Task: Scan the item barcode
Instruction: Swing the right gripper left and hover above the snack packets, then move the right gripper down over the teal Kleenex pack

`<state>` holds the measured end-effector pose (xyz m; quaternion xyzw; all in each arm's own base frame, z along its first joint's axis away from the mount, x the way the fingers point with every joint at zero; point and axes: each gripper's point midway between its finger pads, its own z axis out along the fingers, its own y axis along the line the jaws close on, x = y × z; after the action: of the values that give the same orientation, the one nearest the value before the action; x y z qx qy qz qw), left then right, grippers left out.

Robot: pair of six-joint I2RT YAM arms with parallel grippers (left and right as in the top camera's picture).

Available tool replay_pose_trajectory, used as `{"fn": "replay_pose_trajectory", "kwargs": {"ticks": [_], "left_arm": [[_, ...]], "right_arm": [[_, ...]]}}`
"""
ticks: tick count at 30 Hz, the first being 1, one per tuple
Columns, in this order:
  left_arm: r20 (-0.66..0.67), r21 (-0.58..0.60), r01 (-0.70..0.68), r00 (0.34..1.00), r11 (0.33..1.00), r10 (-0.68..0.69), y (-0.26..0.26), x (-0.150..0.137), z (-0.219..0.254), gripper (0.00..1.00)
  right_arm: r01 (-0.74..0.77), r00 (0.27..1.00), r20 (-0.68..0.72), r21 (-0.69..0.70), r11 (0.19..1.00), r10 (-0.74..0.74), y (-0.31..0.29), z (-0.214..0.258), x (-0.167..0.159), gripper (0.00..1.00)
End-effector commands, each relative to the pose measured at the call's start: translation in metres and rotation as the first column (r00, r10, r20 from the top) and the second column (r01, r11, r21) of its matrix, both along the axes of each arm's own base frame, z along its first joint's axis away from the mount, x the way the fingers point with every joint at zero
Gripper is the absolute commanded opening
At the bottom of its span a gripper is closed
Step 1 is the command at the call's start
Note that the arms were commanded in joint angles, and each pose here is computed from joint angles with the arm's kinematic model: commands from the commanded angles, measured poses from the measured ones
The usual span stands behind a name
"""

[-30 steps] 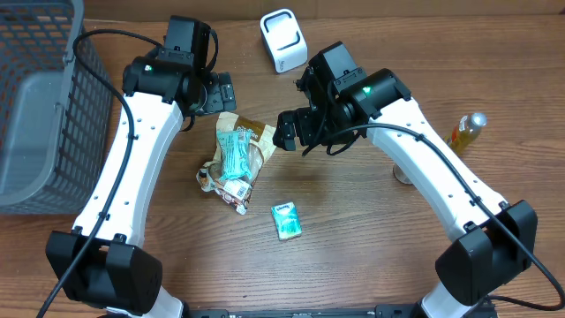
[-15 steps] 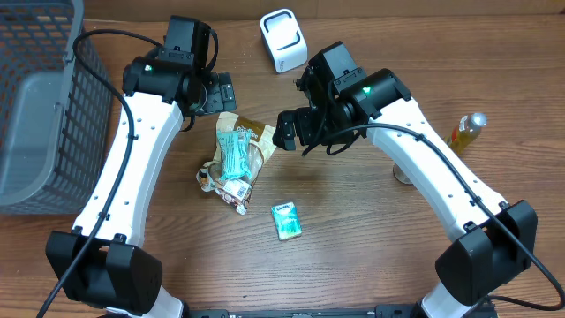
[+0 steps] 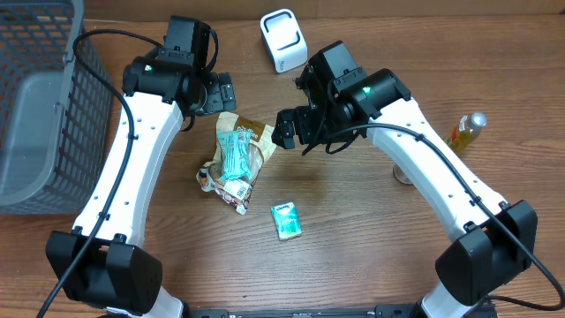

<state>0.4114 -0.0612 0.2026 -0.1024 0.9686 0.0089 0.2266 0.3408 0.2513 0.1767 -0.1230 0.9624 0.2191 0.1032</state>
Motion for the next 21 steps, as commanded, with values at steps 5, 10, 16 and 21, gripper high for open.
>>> {"fn": "replay_pose_trajectory", "kwargs": {"ticks": [5,10,16,21], "left_arm": [[0.029,0.009,0.014,0.999,1.000,-0.014,-0.001,0.002,0.011,1.00],[0.029,0.009,0.014,0.999,1.000,-0.014,-0.001,0.002,0.011,1.00],[0.029,0.009,0.014,0.999,1.000,-0.014,-0.001,0.002,0.011,1.00],[0.029,0.009,0.014,0.999,1.000,-0.014,-0.001,0.002,0.011,1.00]], "right_arm": [[0.002,1.000,0.022,-0.003,1.000,-0.002,-0.003,0.004,0.000,1.00],[0.017,0.998,0.054,-0.023,1.000,-0.016,-0.005,0.004,0.007,1.00],[0.047,0.998,0.050,-0.009,0.999,-0.046,-0.004,0.005,0.010,1.00],[0.078,0.997,0.031,-0.005,0.997,-0.077,-0.004,0.004,0.009,1.00]]}}
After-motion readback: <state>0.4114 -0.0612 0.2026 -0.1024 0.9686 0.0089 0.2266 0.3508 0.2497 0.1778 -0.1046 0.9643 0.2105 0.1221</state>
